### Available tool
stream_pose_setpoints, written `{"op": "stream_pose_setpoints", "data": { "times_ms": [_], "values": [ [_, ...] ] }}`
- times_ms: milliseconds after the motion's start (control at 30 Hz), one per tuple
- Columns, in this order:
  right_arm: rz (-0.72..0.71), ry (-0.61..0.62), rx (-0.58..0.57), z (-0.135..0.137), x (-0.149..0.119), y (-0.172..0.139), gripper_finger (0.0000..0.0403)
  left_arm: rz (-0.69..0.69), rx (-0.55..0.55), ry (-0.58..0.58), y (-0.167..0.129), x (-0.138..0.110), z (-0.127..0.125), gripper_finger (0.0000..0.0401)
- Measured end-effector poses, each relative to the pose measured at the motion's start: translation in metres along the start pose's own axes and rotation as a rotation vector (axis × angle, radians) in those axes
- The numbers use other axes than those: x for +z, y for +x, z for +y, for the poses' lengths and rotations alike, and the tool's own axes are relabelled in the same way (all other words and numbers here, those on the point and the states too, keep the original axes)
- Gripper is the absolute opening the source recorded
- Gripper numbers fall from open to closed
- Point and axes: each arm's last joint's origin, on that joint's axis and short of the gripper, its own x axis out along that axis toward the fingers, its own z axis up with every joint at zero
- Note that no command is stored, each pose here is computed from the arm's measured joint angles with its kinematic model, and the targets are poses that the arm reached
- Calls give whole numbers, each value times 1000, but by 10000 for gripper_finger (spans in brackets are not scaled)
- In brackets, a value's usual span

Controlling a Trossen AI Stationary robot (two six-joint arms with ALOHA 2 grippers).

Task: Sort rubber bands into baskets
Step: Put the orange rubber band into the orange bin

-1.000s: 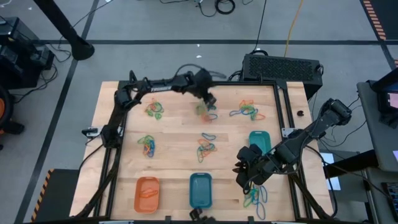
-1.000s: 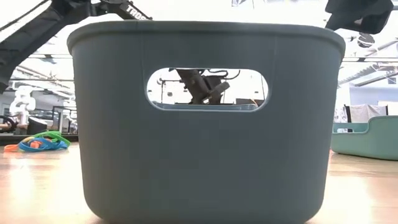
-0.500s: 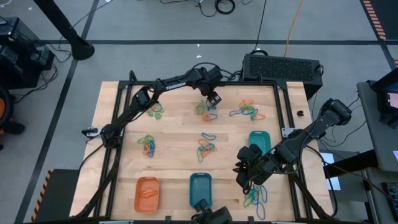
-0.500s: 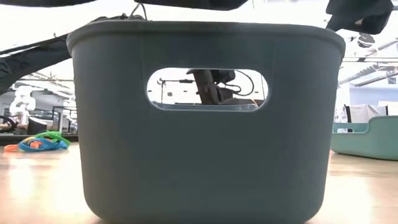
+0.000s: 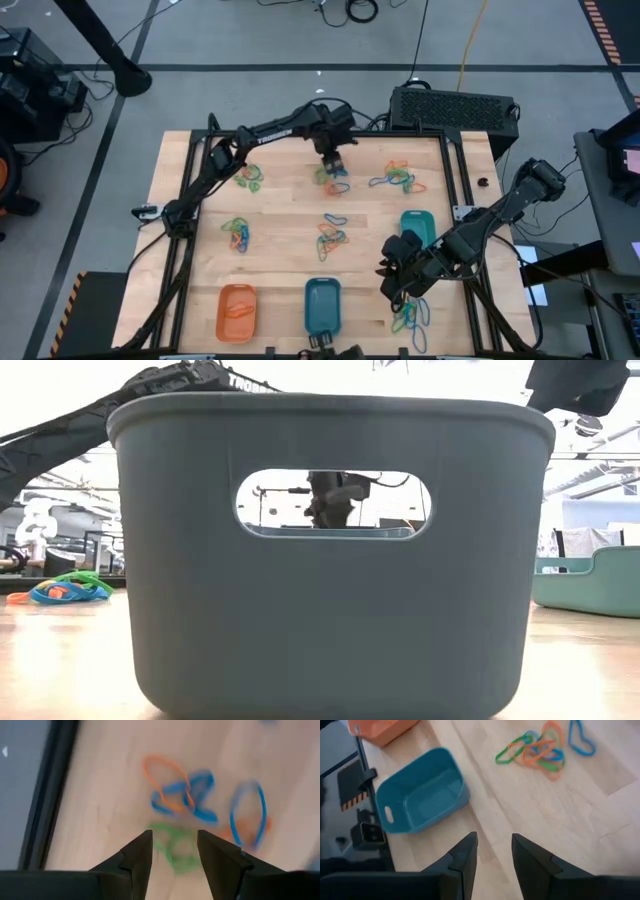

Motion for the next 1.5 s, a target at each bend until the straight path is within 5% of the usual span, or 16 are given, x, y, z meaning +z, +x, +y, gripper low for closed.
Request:
{"op": "stream_pose_setpoints", "data": {
  "times_ms": [167, 333, 767, 1333, 1500],
  "values": [
    [-75, -12, -39, -1, 2, 0, 114, 95, -64, 223, -11, -10, -14, 164],
    [-116, -11, -58, -2, 3, 0, 114, 146, -211, 251, 6, -20, -26, 164],
    [-121, -7, -56, -1, 2, -1, 114, 159, -205, 493, 48, -28, -79, 164],
    [-119, -22, -57, -1, 2, -1, 114, 172, -118, 510, 71, -37, -81, 162],
    [-118, -35, -59, -1, 2, -1, 114, 174, -89, 514, 71, -36, -80, 120]
  ]
}}
